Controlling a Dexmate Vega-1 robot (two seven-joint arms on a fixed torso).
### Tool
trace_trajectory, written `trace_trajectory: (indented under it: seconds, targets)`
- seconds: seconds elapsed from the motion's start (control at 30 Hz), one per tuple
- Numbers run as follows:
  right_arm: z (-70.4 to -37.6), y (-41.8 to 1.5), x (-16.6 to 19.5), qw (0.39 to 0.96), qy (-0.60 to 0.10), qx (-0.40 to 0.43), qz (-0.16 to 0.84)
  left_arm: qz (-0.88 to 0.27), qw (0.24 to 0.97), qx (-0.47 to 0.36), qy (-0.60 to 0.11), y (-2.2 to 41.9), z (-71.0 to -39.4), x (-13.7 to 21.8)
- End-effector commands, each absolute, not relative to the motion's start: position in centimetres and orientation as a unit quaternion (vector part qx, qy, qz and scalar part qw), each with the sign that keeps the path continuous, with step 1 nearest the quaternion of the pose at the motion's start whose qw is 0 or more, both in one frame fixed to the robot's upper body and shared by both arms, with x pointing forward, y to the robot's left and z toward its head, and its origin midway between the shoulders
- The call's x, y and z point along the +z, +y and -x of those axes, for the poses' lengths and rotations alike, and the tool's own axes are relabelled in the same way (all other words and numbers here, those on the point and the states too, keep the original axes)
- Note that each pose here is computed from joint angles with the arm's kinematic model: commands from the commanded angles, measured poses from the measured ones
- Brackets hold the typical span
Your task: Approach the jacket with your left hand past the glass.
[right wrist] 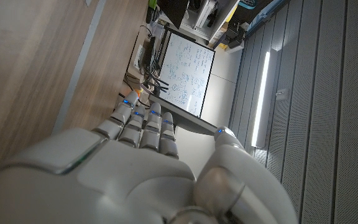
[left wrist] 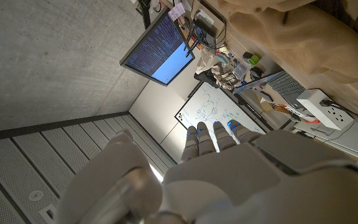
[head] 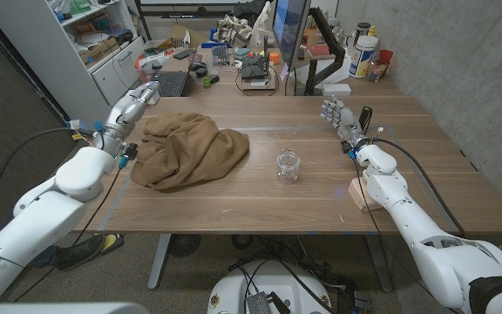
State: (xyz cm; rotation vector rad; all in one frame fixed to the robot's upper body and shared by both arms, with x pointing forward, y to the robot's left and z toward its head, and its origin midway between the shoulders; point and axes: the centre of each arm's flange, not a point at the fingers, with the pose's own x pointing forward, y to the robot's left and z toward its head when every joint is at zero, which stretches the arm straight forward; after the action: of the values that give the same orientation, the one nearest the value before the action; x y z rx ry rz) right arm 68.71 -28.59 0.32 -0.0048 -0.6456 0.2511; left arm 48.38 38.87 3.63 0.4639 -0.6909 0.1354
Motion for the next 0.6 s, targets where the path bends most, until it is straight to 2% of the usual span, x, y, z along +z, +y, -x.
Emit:
trace_trajectory:
  seconds: [0.03, 0.6]
  targets:
    - [-68.6, -28.6, -0.1, 0.942, -0.314, 0.117, 0.002, -0.261, 0.903, 0.078, -0.331, 39.4, -48.0, 4.8]
    - [-68.2, -28.4, -0.2, 0.942, -0.316, 0.112, 0.003, -0.312, 0.889, 0.11, -0.317, 40.5, -47.6, 5.7]
